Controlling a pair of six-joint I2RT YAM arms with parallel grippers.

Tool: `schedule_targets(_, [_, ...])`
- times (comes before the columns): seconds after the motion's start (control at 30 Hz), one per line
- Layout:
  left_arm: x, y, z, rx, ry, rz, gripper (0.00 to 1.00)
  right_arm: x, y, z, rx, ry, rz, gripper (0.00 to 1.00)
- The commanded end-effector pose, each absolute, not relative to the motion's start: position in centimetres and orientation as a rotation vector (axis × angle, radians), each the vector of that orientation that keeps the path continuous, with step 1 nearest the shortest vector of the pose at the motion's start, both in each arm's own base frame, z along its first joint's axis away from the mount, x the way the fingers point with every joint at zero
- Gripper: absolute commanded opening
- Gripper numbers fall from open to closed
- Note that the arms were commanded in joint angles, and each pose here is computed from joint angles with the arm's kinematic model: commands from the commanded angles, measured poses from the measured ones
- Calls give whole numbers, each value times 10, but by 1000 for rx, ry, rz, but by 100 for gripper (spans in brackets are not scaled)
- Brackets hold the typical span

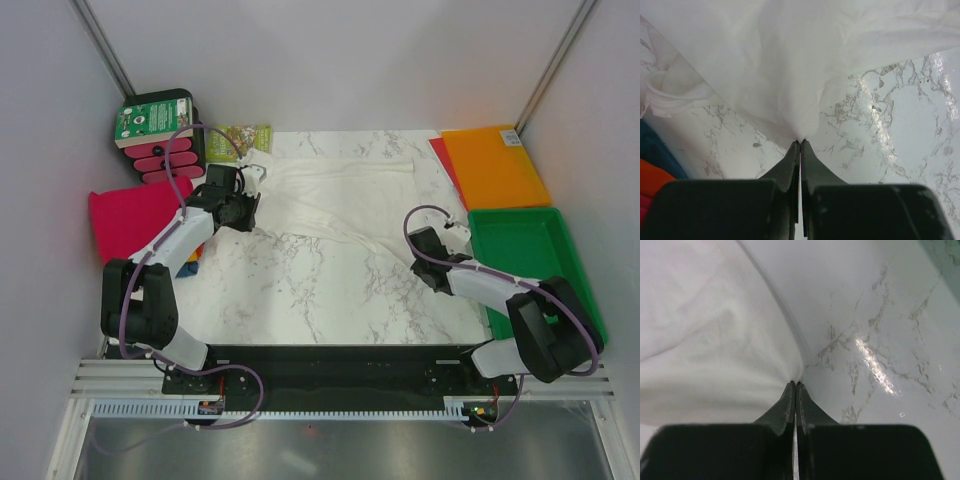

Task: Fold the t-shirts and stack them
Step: Flatten the tshirt out

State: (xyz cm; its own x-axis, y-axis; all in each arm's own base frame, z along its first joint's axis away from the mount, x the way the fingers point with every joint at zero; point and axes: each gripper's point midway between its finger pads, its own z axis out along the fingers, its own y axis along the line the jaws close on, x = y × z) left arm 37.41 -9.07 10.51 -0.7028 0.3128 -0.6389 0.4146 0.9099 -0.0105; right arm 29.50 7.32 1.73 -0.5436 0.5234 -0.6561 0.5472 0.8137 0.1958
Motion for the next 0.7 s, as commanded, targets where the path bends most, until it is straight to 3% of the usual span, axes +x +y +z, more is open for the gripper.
schedule_targets(0.0, [384,-91,135,488,2313,-195,2,279,71,29,712,2290,-71,0])
schedule_targets(0.2, [385,-92,168,485,2232,-191,2,316,65,117,599,2121,-99,0])
schedule_targets(0.23, [384,-92,166,482,2244,-193,2,318,69,118,578,2134,-97,4])
schedule_targets(0.27, [384,-92,164,481,2249,-195,2,320,72,117,545,2159,-101,16])
schedule_targets(0.3, [384,-92,162,477,2256,-195,2,321,77,108,526,2210,-108,38])
schedule_targets(0.37, [381,-93,154,475,2277,-211,2,317,80,95,529,2258,-113,55])
schedule_targets(0.5, [379,-92,149,485,2283,-205,2,304,79,78,586,2274,-79,58])
schedule_targets(0.67, [379,-94,150,490,2282,-213,2,288,78,51,661,2324,-75,54])
